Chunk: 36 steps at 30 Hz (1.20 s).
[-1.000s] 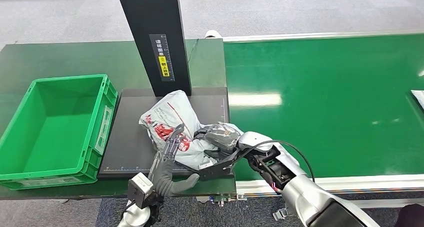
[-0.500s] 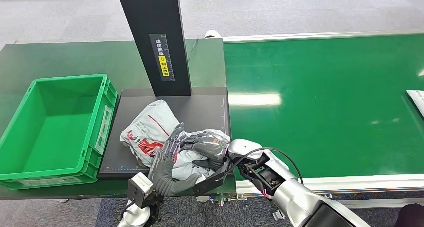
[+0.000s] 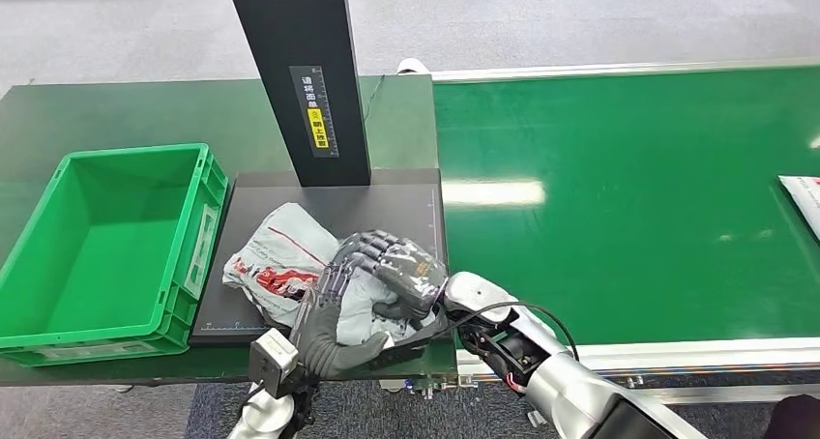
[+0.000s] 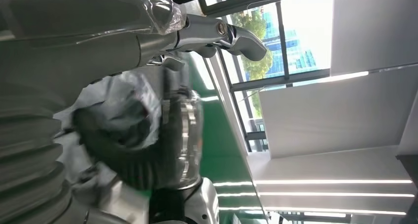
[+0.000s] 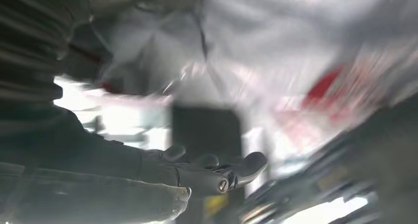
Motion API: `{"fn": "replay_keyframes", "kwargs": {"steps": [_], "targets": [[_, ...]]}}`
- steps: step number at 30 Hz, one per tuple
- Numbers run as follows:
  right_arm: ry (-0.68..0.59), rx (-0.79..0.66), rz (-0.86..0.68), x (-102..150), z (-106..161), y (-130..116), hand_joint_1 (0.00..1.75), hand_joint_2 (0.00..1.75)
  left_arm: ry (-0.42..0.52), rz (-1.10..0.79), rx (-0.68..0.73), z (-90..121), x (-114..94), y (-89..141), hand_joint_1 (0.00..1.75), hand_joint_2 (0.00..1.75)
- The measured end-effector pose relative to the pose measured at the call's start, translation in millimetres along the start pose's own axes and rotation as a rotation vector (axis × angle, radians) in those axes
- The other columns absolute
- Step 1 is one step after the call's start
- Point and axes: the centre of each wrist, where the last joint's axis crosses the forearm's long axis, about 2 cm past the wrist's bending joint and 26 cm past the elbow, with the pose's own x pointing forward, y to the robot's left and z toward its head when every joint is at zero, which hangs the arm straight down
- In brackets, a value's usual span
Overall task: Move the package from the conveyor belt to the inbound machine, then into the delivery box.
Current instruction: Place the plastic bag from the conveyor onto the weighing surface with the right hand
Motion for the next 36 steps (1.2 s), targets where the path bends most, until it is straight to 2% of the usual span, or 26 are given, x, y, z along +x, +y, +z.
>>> {"fn": "replay_keyframes", "kwargs": {"steps": [5, 10, 17, 23, 36], "targets": [[0.128, -0.094, -0.096, -12.1, 15.6, 2.7, 0.0, 1.75, 0.005, -0.003, 0.015, 1.8, -1.3, 0.3, 0.0, 1.75], [0.171, -0.176, -0.264, -16.9, 33.1, 15.8, 0.0, 1.75, 0.008, -0.005, 0.014, 3.5, -2.0, 0.5, 0.0, 1.75], [0.253, -0.428, -0.492, -9.5, 49.3, 29.2, 0.0, 1.75, 0.006, 0.016, 0.011, 2.6, -1.9, 0.9, 0.0, 1.75], [0.275, -0.506, -0.525, -9.3, 55.7, 28.1, 0.0, 1.75, 0.002, 0.046, 0.009, 2.0, -1.7, 2.0, 0.0, 1.75], [0.282, -0.545, -0.542, -10.1, 60.2, 26.2, 0.0, 1.75, -0.001, 0.058, 0.01, 1.5, -1.4, 2.6, 0.0, 1.75]]}}
